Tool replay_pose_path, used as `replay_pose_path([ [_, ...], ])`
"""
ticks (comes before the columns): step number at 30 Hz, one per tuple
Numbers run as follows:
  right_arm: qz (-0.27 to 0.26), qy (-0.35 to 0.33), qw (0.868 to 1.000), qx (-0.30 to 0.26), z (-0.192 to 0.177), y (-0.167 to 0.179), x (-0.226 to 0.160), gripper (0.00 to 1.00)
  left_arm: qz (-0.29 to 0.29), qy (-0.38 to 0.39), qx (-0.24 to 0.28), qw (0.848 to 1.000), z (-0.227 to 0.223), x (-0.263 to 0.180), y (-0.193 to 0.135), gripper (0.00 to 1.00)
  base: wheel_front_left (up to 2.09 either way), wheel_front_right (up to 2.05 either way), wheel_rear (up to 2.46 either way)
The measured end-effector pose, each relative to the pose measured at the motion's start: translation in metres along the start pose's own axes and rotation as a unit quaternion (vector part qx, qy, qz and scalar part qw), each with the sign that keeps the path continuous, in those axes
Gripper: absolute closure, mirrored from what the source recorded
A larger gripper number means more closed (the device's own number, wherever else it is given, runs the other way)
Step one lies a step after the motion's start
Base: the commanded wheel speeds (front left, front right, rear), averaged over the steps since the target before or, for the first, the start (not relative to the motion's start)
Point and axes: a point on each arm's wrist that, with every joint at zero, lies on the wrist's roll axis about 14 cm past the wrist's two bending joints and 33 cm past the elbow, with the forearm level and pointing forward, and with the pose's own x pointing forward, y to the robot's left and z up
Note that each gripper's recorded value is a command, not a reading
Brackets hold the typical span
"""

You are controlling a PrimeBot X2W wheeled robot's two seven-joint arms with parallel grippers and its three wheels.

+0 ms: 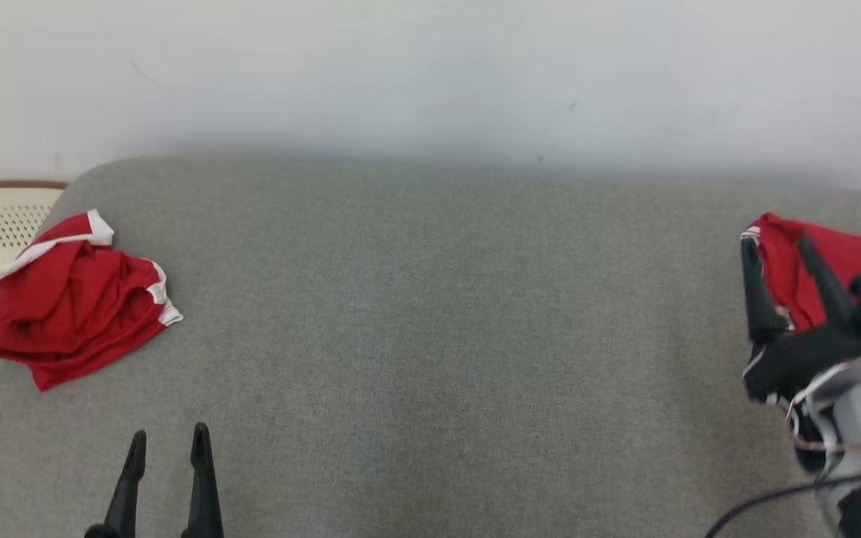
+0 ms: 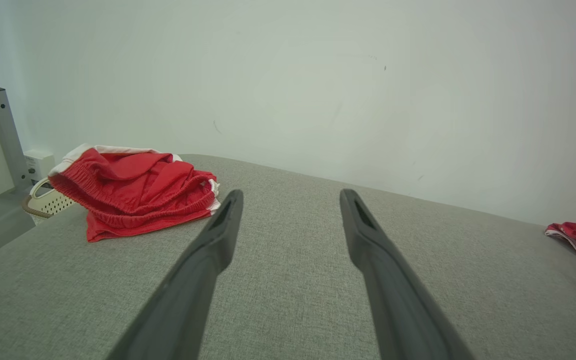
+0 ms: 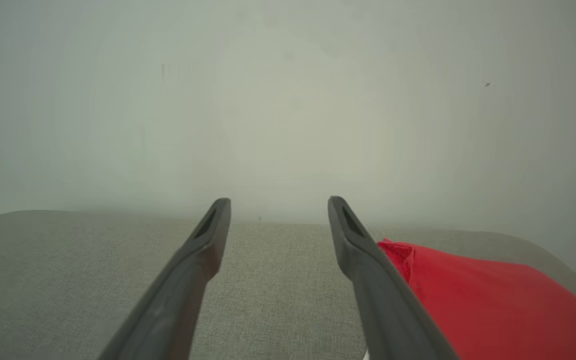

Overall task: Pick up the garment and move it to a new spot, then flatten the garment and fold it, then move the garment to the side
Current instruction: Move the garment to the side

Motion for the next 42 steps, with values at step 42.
replay_pose_path([
  [42, -0.046, 0.002, 0.999, 0.029, -0.014, 0.076, -0.123, 0.00, -0.044, 0.016, 0.005, 0.999, -0.007, -0.014, -0.025, 0.00, 0.00, 0.00, 0.00],
])
